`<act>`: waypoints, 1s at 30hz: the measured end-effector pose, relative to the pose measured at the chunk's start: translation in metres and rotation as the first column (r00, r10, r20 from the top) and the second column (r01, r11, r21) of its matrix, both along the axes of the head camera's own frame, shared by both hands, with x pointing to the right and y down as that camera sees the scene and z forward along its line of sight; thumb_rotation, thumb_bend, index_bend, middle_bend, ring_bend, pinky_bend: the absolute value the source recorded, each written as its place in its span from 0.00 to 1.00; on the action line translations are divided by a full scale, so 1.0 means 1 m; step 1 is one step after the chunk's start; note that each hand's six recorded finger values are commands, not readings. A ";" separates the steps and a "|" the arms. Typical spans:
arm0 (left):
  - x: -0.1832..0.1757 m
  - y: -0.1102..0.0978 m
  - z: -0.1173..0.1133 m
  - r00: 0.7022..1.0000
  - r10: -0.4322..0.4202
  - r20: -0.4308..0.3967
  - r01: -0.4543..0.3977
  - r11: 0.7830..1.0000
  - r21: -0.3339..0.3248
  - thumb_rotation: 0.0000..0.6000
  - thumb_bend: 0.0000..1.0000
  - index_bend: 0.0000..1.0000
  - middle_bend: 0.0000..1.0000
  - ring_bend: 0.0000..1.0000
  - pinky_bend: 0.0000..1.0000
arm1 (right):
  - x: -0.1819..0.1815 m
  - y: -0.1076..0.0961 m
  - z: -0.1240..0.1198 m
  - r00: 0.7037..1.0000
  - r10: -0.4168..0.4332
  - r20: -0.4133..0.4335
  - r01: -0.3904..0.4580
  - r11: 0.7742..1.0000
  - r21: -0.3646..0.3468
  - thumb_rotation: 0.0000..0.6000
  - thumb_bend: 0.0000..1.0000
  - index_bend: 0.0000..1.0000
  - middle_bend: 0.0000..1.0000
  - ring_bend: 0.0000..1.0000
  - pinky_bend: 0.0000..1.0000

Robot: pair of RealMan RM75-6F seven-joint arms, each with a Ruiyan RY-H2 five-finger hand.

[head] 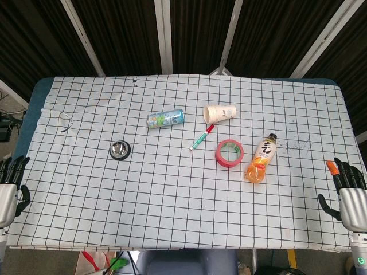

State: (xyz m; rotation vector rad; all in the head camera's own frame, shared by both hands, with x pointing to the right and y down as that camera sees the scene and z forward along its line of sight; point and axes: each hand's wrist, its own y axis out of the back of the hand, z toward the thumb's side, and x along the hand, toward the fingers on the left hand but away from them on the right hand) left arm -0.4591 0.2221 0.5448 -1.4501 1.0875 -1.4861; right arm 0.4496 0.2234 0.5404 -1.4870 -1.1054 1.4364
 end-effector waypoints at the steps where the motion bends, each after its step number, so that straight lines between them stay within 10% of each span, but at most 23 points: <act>1: 0.000 0.000 0.000 1.000 -0.001 -0.003 0.001 1.000 -0.001 1.00 0.99 0.03 0.06 0.00 0.00 | 0.000 0.000 0.000 1.000 0.001 -0.002 -0.001 1.000 -0.001 1.00 0.39 0.10 0.00 0.02 0.10; 18: 0.002 -0.004 0.002 1.000 0.017 -0.017 -0.017 1.000 -0.008 1.00 0.99 0.04 0.06 0.00 0.00 | -0.002 0.000 0.004 1.000 -0.005 -0.008 0.005 1.000 -0.016 1.00 0.39 0.10 0.00 0.02 0.10; 30: 0.049 -0.050 0.035 0.976 0.215 -0.026 -0.216 0.976 -0.032 1.00 0.99 0.04 0.06 0.00 0.00 | -0.002 0.001 0.003 1.000 -0.004 -0.007 0.004 1.000 -0.018 1.00 0.39 0.10 0.00 0.02 0.10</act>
